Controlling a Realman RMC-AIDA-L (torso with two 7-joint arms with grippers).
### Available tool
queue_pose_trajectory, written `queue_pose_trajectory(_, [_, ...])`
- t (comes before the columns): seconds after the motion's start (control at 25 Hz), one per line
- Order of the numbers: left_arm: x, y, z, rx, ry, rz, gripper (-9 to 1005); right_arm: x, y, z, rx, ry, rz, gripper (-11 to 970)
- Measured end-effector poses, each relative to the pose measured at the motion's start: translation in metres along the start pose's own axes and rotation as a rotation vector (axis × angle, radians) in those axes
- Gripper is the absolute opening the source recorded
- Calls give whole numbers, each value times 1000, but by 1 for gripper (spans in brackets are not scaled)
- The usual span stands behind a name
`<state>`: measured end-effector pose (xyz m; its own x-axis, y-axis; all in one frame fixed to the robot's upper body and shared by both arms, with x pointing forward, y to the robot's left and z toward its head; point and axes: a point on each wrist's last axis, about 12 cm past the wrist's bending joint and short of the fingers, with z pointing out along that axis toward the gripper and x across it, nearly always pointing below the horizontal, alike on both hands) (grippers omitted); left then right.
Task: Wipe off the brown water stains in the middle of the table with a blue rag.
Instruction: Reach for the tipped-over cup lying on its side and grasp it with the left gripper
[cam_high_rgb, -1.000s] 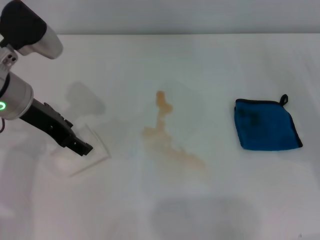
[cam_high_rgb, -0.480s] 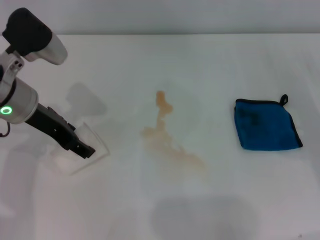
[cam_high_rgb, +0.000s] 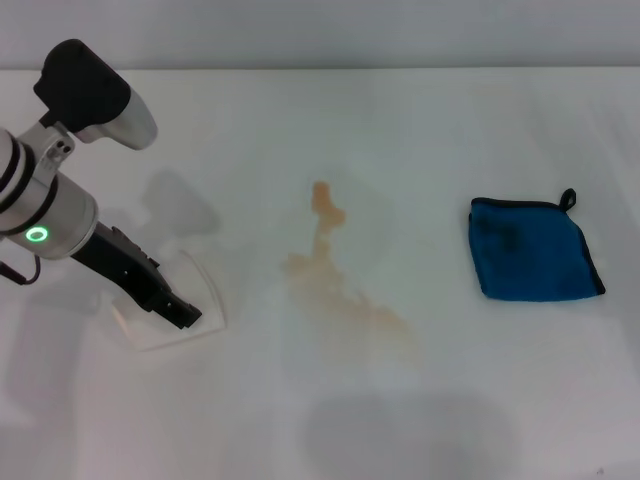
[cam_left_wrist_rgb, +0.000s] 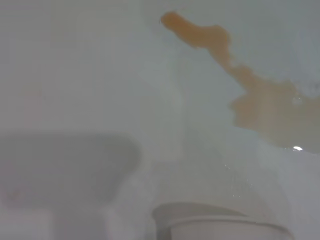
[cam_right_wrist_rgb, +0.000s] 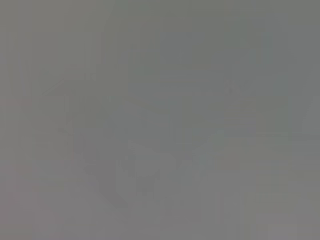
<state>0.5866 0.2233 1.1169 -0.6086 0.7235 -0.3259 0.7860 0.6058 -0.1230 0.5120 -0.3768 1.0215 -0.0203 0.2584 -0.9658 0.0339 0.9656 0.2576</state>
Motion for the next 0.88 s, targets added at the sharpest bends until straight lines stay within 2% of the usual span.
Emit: queue_pose_trajectory(0.88, [-8,-4,-10,17,33,32,878,-4,5,9,-9,-14,4,747])
